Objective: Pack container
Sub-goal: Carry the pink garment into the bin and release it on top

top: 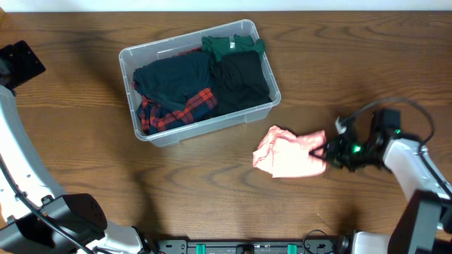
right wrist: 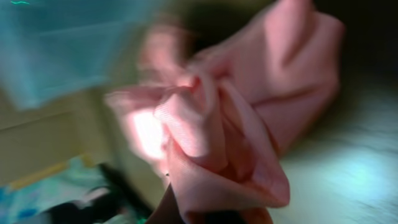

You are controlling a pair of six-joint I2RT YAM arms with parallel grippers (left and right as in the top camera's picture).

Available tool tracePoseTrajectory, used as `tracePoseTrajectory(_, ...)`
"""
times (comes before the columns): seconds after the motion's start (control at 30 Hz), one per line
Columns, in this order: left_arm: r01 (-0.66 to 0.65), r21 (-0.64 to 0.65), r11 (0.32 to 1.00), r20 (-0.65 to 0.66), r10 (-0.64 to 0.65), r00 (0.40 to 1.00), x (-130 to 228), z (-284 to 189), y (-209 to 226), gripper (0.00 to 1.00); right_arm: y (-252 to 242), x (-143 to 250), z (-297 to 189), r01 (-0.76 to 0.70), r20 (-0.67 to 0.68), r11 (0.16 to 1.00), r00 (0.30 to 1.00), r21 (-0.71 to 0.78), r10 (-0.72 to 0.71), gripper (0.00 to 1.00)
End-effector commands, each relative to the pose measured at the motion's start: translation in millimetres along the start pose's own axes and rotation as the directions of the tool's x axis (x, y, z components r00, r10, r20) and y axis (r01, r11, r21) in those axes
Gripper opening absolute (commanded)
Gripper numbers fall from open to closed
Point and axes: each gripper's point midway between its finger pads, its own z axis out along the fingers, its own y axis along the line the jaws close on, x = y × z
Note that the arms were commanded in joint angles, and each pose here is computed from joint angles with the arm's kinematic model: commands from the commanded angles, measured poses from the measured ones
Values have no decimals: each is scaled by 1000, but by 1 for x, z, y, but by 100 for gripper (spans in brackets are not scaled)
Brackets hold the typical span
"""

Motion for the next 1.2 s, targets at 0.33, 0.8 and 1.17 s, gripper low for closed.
tracePoseTrajectory(0.33, 10, -11, 1000, -5, -10, 1000, 1, 3, 2, 98, 294, -36, -67, 679, 347, 635, 734, -367, -584, 1)
tracePoseTrajectory(0.8, 10, -11, 1000, -5, -10, 1000, 1, 3, 2, 98, 274, -60, 132, 485, 93, 654, 837, -580, -539, 1)
tracePoseTrajectory(1.17, 10, -11, 1000, -5, -10, 1000, 1, 3, 2, 98, 253, -79, 150, 493, 112, 699, 849, -517, -516, 37)
